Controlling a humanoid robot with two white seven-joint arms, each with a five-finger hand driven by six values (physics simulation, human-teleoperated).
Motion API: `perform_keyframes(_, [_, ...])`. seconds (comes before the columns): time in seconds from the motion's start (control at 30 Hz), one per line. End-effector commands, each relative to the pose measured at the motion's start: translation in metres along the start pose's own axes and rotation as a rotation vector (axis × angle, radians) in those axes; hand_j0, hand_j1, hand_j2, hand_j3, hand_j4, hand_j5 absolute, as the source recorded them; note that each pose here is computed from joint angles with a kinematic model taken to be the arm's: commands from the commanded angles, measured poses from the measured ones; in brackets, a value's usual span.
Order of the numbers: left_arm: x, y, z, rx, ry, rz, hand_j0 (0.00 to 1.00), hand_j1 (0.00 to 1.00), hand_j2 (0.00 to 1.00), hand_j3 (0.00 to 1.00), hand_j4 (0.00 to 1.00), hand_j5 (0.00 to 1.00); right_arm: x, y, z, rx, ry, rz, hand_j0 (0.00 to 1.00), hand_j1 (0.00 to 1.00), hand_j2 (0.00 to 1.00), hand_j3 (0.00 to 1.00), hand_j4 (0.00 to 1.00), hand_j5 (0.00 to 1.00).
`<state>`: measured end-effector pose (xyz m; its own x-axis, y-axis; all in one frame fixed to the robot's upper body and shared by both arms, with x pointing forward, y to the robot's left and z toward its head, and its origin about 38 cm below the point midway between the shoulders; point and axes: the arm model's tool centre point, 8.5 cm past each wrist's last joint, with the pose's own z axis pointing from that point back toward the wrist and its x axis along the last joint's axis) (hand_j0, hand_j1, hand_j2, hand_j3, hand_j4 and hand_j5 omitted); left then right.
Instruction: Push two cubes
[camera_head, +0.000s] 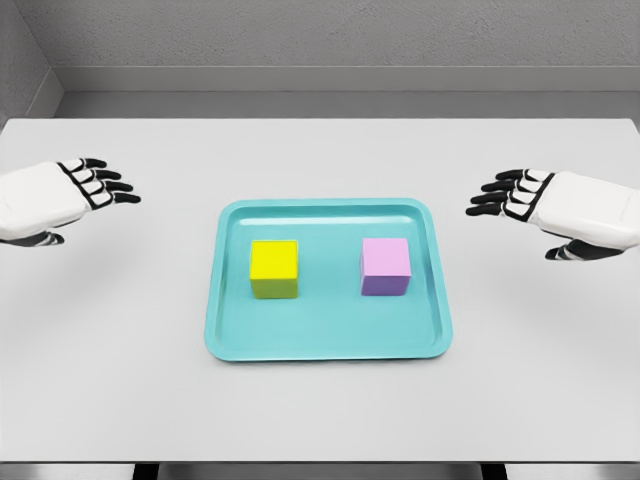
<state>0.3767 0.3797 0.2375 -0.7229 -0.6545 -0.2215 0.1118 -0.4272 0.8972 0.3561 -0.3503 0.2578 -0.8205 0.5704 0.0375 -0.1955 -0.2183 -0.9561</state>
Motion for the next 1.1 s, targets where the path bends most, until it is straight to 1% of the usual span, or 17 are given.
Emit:
perform_keyframes(0.0, [0.003,-0.008,-0.003,-0.046,-0.002,-0.025,0.79,0.79,0.79,0.79,0.79,0.79,-0.001,0.002,0.002,0.014,0.006,0.006,1.00,1.00,1.00,1.00,1.00,1.00])
perform_keyframes(0.07, [0.003,-0.008,-0.003,-0.048,-0.003,-0.025,0.79,0.79,0.79,0.79,0.79,0.79,0.000,0.002,0.002,0.015,0.006,0.005,1.00,1.00,1.00,1.00,1.00,1.00])
perform_keyframes(0.1, [0.004,-0.009,-0.003,-0.057,-0.007,-0.026,0.75,0.75,0.75,0.75,0.75,0.75,0.004,0.010,-0.003,0.031,-0.020,-0.015,1.00,1.00,1.00,1.00,1.00,1.00])
perform_keyframes(0.17, [0.005,-0.010,-0.004,-0.058,-0.010,-0.026,0.75,0.75,0.75,0.75,0.75,0.75,0.002,0.000,-0.002,0.003,-0.019,-0.030,1.00,1.00,1.00,1.00,1.00,1.00])
perform_keyframes(0.2, [0.006,-0.011,-0.005,-0.063,-0.015,-0.025,0.75,0.75,0.75,0.75,0.75,0.75,0.000,-0.006,0.000,0.003,-0.010,-0.012,1.00,1.00,1.00,1.00,1.00,1.00])
perform_keyframes(0.27, [0.008,-0.014,-0.007,-0.080,-0.019,-0.025,0.75,0.75,0.75,0.75,0.75,0.75,-0.009,-0.038,0.004,0.004,0.025,0.128,1.00,1.00,1.00,1.00,1.00,1.00])
perform_keyframes(0.37, [0.011,-0.012,-0.009,-0.073,-0.027,-0.028,0.75,0.75,0.75,0.75,0.75,0.75,-0.009,-0.048,-0.018,0.233,0.011,0.184,0.99,0.99,0.99,0.99,0.99,0.99])
perform_keyframes(0.4, [0.013,-0.012,-0.010,-0.073,-0.033,-0.027,0.76,0.76,0.76,0.76,0.76,0.76,-0.008,-0.051,-0.025,0.263,-0.001,0.193,0.98,0.98,0.98,0.98,0.98,0.98])
perform_keyframes(0.47, [0.015,-0.010,-0.011,-0.066,-0.040,-0.033,0.76,0.76,0.76,0.76,0.76,0.76,-0.007,-0.053,-0.034,0.242,-0.015,0.192,0.98,0.98,0.98,0.98,0.98,0.98])
perform_keyframes(0.53, [0.016,-0.009,-0.012,-0.066,-0.043,-0.034,0.76,0.76,0.76,0.76,0.76,0.76,-0.012,-0.048,-0.066,0.182,-0.048,0.134,0.74,0.74,0.74,0.74,0.74,0.74])
perform_keyframes(0.57, [0.020,-0.012,-0.015,-0.071,-0.056,-0.030,0.76,0.76,0.76,0.76,0.76,0.76,-0.014,-0.047,-0.071,0.179,-0.047,0.131,0.74,0.74,0.74,0.74,0.74,0.74])
perform_keyframes(0.6, [0.022,-0.013,-0.017,-0.076,-0.066,-0.030,0.76,0.76,0.76,0.76,0.76,0.76,-0.017,-0.058,-0.068,0.168,-0.034,0.153,0.74,0.74,0.74,0.74,0.74,0.74])
perform_keyframes(0.67, [0.027,-0.016,-0.023,-0.081,-0.076,-0.020,0.76,0.76,0.76,0.76,0.76,0.76,-0.021,-0.057,-0.068,0.171,-0.022,0.145,0.67,0.67,0.67,0.67,0.67,0.67])
perform_keyframes(0.77, [0.036,-0.015,-0.032,-0.069,-0.099,-0.014,0.76,0.76,0.76,0.76,0.76,0.76,-0.031,-0.040,-0.064,0.199,0.004,0.101,0.66,0.66,0.66,0.66,0.66,0.66])
perform_keyframes(0.8, [0.038,-0.015,-0.035,-0.079,-0.104,-0.011,0.76,0.76,0.76,0.76,0.76,0.76,-0.029,-0.027,-0.065,0.215,-0.004,0.077,0.66,0.66,0.66,0.66,0.66,0.66])
perform_keyframes(0.97, [0.051,-0.008,-0.050,-0.069,-0.158,-0.030,0.77,0.77,0.77,0.77,0.77,0.77,-0.015,0.000,-0.084,0.218,-0.059,0.017,0.63,0.63,0.63,0.63,0.63,0.63])
perform_keyframes(1.07, [0.053,-0.008,-0.050,-0.069,-0.165,-0.031,0.77,0.77,0.77,0.77,0.77,0.77,-0.009,0.004,-0.095,0.204,-0.084,0.003,0.63,0.63,0.63,0.63,0.63,0.63])
